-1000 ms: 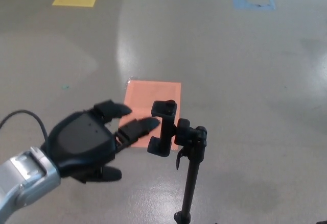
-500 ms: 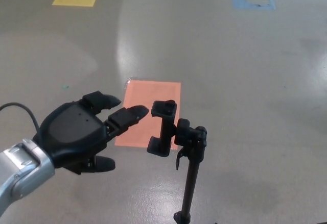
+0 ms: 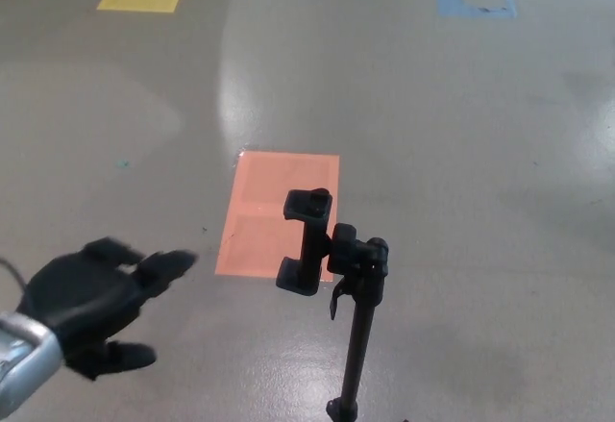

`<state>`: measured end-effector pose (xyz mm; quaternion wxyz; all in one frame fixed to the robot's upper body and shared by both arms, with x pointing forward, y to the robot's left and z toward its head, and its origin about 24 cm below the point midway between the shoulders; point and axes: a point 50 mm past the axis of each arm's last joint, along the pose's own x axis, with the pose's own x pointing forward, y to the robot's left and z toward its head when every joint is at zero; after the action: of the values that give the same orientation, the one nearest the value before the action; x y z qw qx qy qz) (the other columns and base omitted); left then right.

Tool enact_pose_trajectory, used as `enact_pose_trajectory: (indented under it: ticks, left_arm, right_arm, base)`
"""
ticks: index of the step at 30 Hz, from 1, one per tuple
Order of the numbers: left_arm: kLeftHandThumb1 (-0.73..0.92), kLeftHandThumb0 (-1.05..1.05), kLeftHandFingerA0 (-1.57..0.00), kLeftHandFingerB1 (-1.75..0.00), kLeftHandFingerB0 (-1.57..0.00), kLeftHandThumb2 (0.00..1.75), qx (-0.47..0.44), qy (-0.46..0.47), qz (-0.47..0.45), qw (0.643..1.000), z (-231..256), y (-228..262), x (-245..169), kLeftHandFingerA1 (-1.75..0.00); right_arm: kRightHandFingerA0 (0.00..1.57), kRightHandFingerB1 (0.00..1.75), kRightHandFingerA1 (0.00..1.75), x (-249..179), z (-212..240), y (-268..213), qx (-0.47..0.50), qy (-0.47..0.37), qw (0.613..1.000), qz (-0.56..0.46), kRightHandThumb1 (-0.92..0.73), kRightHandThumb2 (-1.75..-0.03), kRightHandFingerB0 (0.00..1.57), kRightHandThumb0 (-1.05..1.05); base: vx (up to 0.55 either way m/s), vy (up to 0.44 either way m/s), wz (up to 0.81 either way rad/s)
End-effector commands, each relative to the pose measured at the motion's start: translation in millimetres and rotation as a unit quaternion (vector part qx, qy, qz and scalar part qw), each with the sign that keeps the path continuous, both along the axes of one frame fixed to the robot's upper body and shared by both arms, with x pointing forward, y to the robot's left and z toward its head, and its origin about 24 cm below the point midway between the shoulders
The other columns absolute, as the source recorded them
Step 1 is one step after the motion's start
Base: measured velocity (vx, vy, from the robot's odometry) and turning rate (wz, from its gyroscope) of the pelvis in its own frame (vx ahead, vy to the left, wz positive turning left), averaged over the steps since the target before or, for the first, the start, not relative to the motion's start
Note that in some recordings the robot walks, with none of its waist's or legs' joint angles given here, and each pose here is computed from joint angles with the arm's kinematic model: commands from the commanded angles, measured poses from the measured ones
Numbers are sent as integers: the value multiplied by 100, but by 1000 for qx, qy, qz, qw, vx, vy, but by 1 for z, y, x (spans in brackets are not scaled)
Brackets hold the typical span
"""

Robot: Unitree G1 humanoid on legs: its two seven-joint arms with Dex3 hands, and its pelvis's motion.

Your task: The robot uses its left hand to grab the top of a phone stand kept on the floor and tilt it upwards to adjust its angle

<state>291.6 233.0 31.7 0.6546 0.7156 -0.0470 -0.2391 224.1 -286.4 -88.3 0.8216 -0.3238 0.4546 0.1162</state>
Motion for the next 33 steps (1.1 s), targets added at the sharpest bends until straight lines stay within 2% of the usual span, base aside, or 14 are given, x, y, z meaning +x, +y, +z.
enact_pose_trajectory:
  ticks: [1,3,4,5,8,10,12,20,23,24,25,26,27,33]
  left_arm:
    - [79,-73,-23,-25,-5,63,-111,55,147,981,-34,40,-18,-33]
    - [83,-78,-18,-19,-5,66,-147,83,192,967,-48,50,-29,-30]
    - [68,-81,-14,-24,0,104,-157,97,214,959,-55,54,-36,-46]
    - [66,-78,-4,-25,-2,104,-168,115,247,947,-65,60,-44,-41]
    - [70,-85,-8,-19,-7,104,-174,133,281,934,-74,67,-53,-38]
    - [66,-77,-5,-25,-3,103,-184,145,304,923,-81,71,-61,-41]
    - [65,-78,-12,-27,0,101,-206,154,344,903,-89,77,-69,-44]
    - [69,-75,-12,-31,-7,95,-232,184,411,862,-109,84,-98,-41]
    - [67,-75,-15,-30,0,100,-247,191,432,846,-113,87,-105,-45]
    - [83,-72,-18,-20,-9,67,-250,195,441,840,-115,89,-110,-29]
    - [88,-73,-19,-24,-6,66,-251,204,452,831,-116,93,-113,-29]
    - [88,-73,-19,-24,-6,66,-252,206,455,829,-115,94,-113,-29]
    - [70,-77,-17,-28,0,105,-256,216,470,816,-117,98,-116,-46]
    - [74,-79,-15,-26,-3,103,-229,254,503,794,-125,106,-138,-43]
  right_arm:
    - [34,32,41,-18,-8,-8,-3,16,1000,-14,-75,-62,29,-56]
    - [33,32,41,-24,-10,-10,-12,24,1000,-13,-77,-62,29,-56]
    - [38,34,45,-26,-11,-10,-10,24,999,-19,-75,-63,31,-55]
    - [38,34,43,-26,-12,-10,-6,23,999,-27,-76,-63,31,-55]
    - [38,34,43,-26,-12,-8,-2,21,999,-30,-76,-62,30,-54]
    - [36,33,42,-29,-14,-8,2,21,999,-35,-74,-62,30,-54]
    - [37,33,43,-28,-14,-7,0,20,999,-38,-76,-62,30,-56]
    - [36,34,46,-33,-18,-5,9,17,998,-52,-76,-63,31,-57]
    - [35,34,43,-31,-18,-3,4,15,999,-47,-78,-63,29,-60]
    - [35,33,43,-35,-20,-2,4,19,999,-50,-79,-63,29,-60]
    - [30,32,42,-33,-20,-1,7,16,998,-54,-81,-65,25,-62]
    - [30,32,42,-33,-20,0,7,14,998,-55,-81,-65,25,-62]
    - [29,31,39,-31,-19,1,9,9,998,-59,-83,-65,25,-62]
    - [30,32,41,-41,-25,1,11,16,998,-66,-86,-66,28,-63]
  base:
    - [0,0,0]
    - [0,0,0]
    - [0,0,0]
    - [0,0,0]
    - [0,0,0]
    - [0,0,0]
    - [0,0,0]
    - [0,0,0]
    - [0,0,0]
    - [0,0,0]
    - [0,0,0]
    - [0,0,0]
    - [0,0,0]
    - [0,0,0]
